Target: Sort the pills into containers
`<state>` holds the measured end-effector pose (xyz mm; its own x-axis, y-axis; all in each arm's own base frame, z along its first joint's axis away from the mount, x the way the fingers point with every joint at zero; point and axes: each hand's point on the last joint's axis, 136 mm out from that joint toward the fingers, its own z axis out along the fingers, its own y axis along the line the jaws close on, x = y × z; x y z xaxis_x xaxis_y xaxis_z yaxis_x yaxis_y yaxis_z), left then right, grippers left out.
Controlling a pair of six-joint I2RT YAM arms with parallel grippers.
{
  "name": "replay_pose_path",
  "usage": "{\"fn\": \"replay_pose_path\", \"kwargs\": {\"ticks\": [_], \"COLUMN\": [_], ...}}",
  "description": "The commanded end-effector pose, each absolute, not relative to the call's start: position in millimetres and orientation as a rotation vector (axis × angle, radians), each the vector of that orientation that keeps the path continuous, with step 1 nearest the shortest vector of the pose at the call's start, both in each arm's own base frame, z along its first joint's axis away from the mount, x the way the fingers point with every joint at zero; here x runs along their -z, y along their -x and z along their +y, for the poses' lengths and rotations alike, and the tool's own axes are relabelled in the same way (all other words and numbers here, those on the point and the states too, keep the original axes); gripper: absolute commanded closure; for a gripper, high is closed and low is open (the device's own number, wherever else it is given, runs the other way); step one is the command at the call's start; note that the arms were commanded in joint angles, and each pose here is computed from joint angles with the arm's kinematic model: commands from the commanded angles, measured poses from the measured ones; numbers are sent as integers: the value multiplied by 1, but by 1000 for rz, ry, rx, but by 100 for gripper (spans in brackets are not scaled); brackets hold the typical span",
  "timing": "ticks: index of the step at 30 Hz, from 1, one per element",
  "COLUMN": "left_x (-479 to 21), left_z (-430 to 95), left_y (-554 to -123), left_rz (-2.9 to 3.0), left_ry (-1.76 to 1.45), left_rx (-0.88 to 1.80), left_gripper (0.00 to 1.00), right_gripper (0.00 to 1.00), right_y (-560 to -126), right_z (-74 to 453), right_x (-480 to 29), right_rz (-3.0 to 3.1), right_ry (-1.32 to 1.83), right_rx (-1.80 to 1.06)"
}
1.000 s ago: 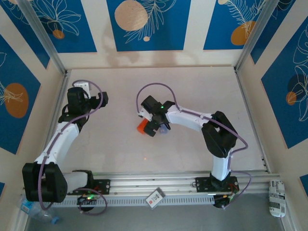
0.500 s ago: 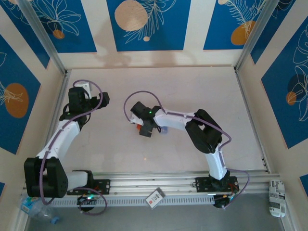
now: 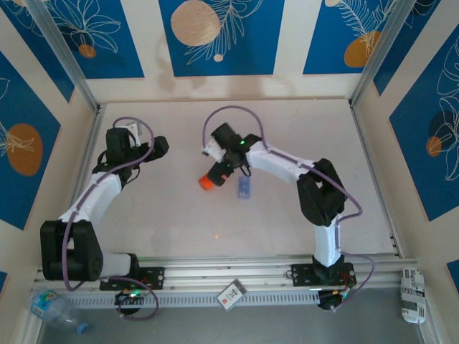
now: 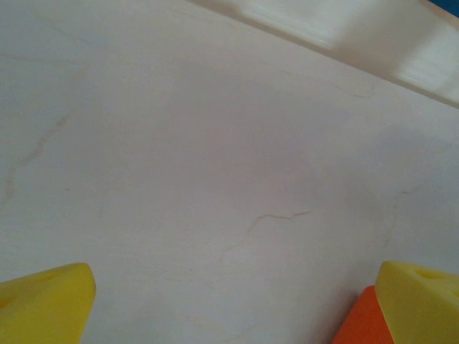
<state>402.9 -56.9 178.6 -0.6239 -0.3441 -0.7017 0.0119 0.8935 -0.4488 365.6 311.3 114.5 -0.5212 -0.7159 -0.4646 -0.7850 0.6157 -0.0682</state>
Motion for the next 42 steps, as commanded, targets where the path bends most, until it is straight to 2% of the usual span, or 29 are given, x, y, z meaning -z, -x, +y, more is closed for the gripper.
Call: {"fn": "replay_pose_path", "kwargs": {"ticks": [1,4,7,16,23,30,42], "left_x": [-178,-163,-156,-130,-119,-115,-110], "left_z": [-80,-94,-104,-131,-170,-208,-248], "left_y": [-410,-409,-401,-347,-319,-321,-347], "left_rz": [2199,2226,2235,2273,2262,2265,2206], "left_ry": [276,305,332,433,420,343,333], "left_rx": [712,772,804,844,926,991,1166], "left_gripper": [0,0,0,0,0,0,0], "right_gripper": [1,2,4,9,17,16,17], "right_y": [-376,-393,-406,-410,-401,-386,-367], "right_z": [307,307,315,349,349,335,338], "right_x": [-155,-157,-147,-103,-93,-90,-96], "right_rz": [2501,2581,2616,2731,2771,2792,2783], "right_ry": [880,675,603,607,548,466,410], "right_rx": [-555,-830,-958,-1042,-1086,-1071,-1144]}}
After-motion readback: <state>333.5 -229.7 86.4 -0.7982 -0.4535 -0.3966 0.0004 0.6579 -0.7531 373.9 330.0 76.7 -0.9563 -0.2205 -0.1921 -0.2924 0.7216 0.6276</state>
